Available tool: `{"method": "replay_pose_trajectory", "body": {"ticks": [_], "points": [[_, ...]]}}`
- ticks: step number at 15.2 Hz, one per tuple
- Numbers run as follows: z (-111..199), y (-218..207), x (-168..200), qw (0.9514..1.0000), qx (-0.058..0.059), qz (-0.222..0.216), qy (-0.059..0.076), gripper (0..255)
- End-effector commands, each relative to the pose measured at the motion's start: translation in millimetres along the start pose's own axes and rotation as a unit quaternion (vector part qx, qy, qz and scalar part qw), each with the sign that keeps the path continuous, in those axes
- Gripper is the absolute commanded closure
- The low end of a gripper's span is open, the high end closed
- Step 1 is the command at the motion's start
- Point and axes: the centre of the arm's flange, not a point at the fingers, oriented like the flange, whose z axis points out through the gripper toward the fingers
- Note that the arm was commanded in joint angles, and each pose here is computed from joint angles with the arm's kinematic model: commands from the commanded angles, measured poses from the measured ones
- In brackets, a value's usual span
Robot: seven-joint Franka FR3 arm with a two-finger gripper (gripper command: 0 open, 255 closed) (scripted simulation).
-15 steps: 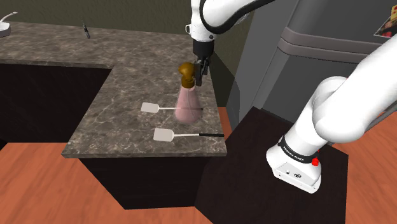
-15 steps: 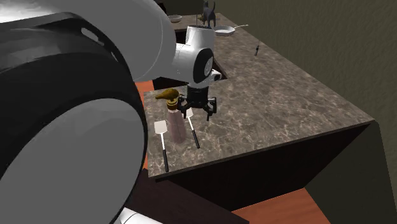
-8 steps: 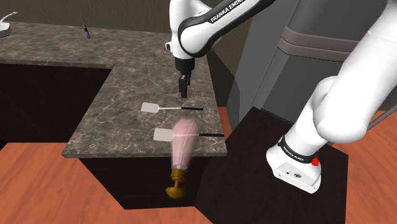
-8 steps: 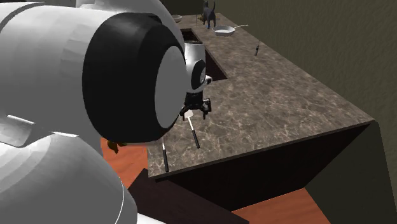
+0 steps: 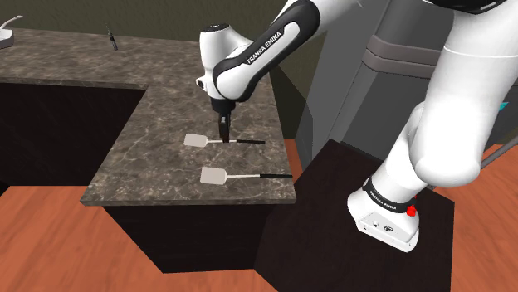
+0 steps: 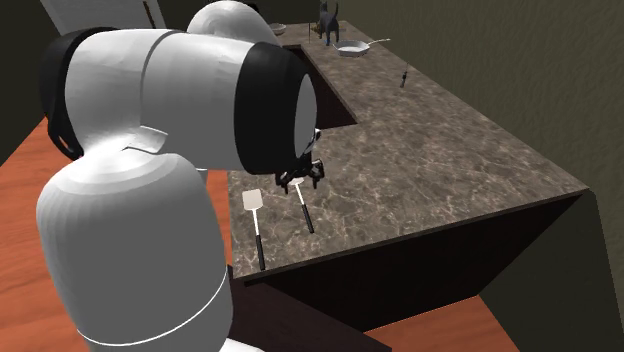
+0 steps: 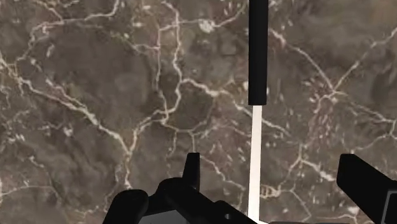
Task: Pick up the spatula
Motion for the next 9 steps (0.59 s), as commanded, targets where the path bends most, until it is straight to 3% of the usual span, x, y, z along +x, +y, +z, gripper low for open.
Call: {"method": "replay_pose_trajectory", "body": {"ticks": [1, 6, 7, 9], "points": [[9.8, -0.6, 1.8, 1.0, 0.0, -0.002, 0.0, 0], [28.7, -0.6, 3.0, 1.0, 0.0, -0.002, 0.0, 0], [29.7, -0.7, 2.8, 1.0, 0.0, -0.002, 0.0, 255], [29.7, -1.1, 3.1, 1.0, 0.0, -0.002, 0.0, 255]]}}
